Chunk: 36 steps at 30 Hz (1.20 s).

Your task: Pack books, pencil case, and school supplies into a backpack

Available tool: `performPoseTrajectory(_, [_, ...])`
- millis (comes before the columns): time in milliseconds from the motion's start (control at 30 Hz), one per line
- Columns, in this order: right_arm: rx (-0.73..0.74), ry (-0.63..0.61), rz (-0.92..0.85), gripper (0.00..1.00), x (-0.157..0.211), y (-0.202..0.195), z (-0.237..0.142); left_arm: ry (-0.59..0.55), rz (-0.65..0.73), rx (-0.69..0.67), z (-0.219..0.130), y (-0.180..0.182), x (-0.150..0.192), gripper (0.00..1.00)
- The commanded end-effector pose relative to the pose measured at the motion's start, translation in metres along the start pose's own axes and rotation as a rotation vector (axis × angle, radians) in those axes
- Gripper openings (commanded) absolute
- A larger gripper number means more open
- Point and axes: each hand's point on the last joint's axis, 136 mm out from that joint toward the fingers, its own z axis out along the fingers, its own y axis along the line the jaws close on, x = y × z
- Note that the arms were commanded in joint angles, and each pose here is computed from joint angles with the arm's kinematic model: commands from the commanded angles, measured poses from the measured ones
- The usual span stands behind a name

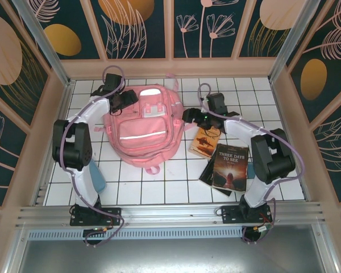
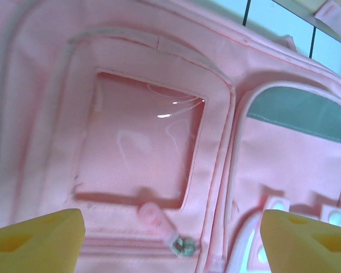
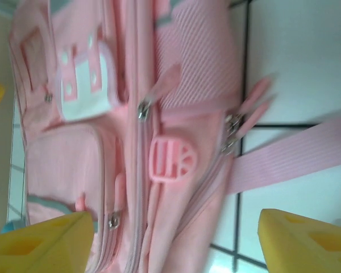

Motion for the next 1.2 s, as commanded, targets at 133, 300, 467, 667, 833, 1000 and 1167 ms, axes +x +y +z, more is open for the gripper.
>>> performPoseTrajectory(133, [0.115,-0.073,-0.024,0.96,-0.015,-0.029,-0.012,0.024,0.319,-0.262,-0.059,-0.025,0.057,0.82])
performPoseTrajectory(300, [0.131,-0.112,-0.024,0.99,-0.025,-0.038,-0.015,0.054,0.404,-0.242,-0.068,-0.061,0.099,0.79])
performPoseTrajectory(467, [0.15,-0.137,0.0,0.99,-0.028,-0.053,-0.024,0.091,0.457,-0.156,-0.065,-0.106,0.145,0.73])
performPoseTrajectory(667, [0.123,-0.147,0.061,0.99,-0.028,-0.07,-0.04,0.135,0.539,-0.189,-0.045,-0.119,0.185,0.62])
performPoseTrajectory(833, [0.108,-0.134,0.055,0.99,-0.023,-0.072,-0.043,0.153,0.561,-0.259,-0.032,-0.103,0.195,0.52])
performPoseTrajectory(1000, [0.093,-0.123,0.075,0.99,-0.019,-0.072,-0.04,0.238,0.665,-0.297,-0.016,-0.087,0.214,0.49])
performPoseTrajectory(1167, [0.088,-0.122,0.103,0.97,-0.019,-0.074,-0.039,0.252,0.761,-0.406,-0.015,-0.066,0.213,0.49])
